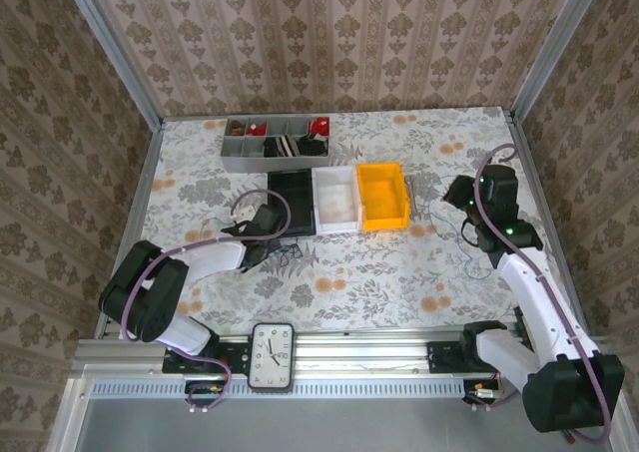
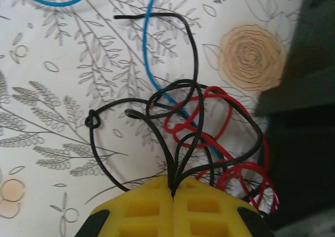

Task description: Untangle the cables

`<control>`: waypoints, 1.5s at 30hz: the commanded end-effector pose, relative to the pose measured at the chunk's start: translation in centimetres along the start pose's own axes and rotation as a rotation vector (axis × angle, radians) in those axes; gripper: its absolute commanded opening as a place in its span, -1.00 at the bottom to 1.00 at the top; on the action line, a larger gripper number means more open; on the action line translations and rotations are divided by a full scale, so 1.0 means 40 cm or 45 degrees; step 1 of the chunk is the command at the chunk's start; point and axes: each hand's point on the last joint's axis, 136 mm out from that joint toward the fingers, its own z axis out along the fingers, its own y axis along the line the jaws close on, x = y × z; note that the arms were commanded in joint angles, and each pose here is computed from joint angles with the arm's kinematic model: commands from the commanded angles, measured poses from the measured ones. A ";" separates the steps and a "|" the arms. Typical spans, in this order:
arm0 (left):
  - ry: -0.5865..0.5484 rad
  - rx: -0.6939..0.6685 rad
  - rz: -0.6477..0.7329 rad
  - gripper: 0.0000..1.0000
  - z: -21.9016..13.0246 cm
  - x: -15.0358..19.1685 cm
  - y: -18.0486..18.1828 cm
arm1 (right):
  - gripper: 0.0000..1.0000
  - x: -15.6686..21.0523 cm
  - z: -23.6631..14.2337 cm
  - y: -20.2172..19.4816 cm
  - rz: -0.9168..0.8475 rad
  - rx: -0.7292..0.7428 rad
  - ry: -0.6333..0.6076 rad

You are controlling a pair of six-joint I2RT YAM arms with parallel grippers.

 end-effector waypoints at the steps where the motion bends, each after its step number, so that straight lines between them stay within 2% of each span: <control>1: -0.001 0.029 0.021 -1.00 0.006 -0.009 -0.027 | -0.92 -0.060 -0.037 0.127 -0.047 -0.247 -0.141; 3: 0.012 0.006 0.018 -1.00 0.009 -0.001 -0.018 | -0.92 -0.077 -0.056 0.176 -0.058 -0.315 -0.183; 9: 0.008 0.006 0.012 -1.00 0.008 -0.002 -0.016 | -0.91 -0.114 -0.051 0.246 -0.072 -0.339 -0.246; 15: 0.012 0.008 0.014 -1.00 0.008 -0.001 -0.020 | -0.91 -0.098 0.064 0.238 -0.096 -0.207 -0.173; 21: 0.008 0.004 0.013 -1.00 0.007 -0.002 -0.018 | -0.89 0.000 0.232 0.250 -0.148 -0.167 0.014; 22: 0.005 0.005 0.014 -1.00 0.006 -0.003 -0.020 | -0.85 0.018 0.254 0.248 -0.154 -0.149 0.042; 24: 0.005 0.001 0.016 -1.00 0.006 -0.003 -0.019 | -0.47 0.049 0.277 0.241 -0.162 -0.109 0.084; 26: 0.004 -0.003 0.018 -1.00 0.005 -0.003 -0.018 | -0.15 0.072 0.279 0.224 -0.160 -0.049 0.094; 29: 0.003 -0.014 0.014 -1.00 0.002 -0.002 -0.012 | 0.00 0.093 0.254 0.192 -0.135 0.016 0.070; 35: 0.005 -0.014 0.017 -1.00 0.003 -0.002 -0.013 | 0.04 0.175 0.196 0.105 -0.083 0.106 0.122; 45: 0.016 -0.019 0.017 -1.00 0.008 0.001 -0.014 | 0.03 0.406 0.153 -0.037 -0.104 0.226 0.334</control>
